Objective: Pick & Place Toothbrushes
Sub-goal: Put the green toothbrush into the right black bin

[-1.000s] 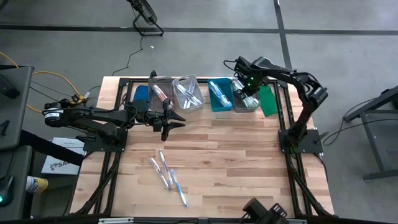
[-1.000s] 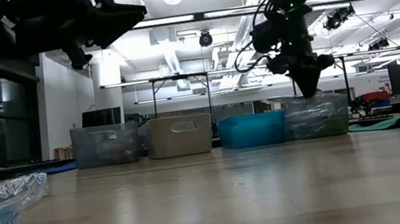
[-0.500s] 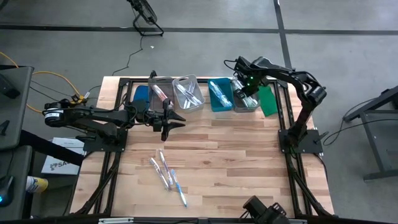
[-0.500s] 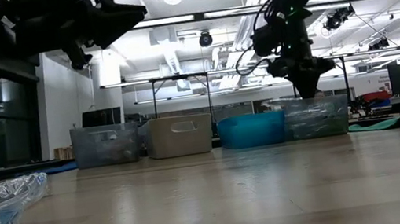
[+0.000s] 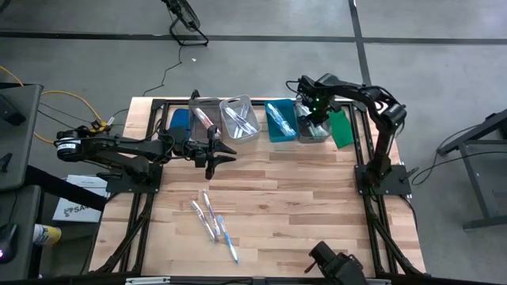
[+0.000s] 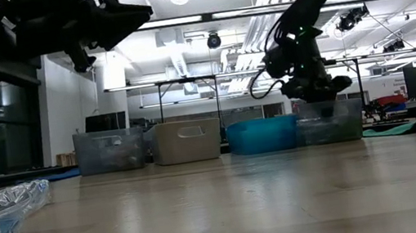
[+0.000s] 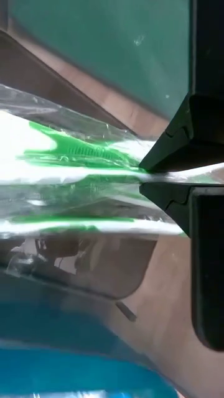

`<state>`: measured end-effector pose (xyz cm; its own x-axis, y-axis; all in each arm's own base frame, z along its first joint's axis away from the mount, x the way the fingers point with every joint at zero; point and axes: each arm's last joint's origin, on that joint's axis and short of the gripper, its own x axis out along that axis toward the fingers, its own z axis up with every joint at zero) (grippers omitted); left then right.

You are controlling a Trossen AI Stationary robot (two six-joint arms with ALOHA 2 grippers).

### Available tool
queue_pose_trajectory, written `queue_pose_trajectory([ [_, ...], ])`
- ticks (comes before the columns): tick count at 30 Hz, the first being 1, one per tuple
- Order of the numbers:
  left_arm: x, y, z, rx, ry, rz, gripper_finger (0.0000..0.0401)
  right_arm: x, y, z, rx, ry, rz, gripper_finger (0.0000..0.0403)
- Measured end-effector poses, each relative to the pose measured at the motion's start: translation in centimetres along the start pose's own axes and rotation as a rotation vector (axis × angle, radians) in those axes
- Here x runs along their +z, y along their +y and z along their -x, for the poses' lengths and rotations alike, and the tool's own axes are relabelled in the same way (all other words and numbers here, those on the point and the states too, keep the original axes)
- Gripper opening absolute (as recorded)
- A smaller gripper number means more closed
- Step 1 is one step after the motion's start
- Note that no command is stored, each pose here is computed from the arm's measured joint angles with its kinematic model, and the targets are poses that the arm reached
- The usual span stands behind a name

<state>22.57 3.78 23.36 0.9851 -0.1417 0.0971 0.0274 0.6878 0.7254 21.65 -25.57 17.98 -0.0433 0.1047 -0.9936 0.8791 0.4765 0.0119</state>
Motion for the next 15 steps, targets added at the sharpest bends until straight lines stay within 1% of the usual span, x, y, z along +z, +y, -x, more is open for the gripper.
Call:
queue_pose_trajectory([
  [3, 0.0, 0.0, 0.0, 0.001, -0.001, 0.000, 0.0097, 0.3, -0.5, -0.3, 0.004, -0.001, -0.021, 0.0013],
  [8, 0.0, 0.0, 0.0, 0.001, 0.000, 0.000, 0.0097, 0.4, -0.5, -0.1, 0.002, -0.018, -0.016, 0.0020],
  [11, 0.0, 0.0, 0.0, 0.001, 0.000, 0.000, 0.0097, 0.2, -0.5, 0.5, -0.011, -0.051, 0.000, 0.0044],
  [15, 0.0, 0.0, 0.0, 0.001, 0.000, 0.000, 0.0097, -0.2, -0.6, 1.6, -0.046, -0.095, 0.000, 0.0093],
])
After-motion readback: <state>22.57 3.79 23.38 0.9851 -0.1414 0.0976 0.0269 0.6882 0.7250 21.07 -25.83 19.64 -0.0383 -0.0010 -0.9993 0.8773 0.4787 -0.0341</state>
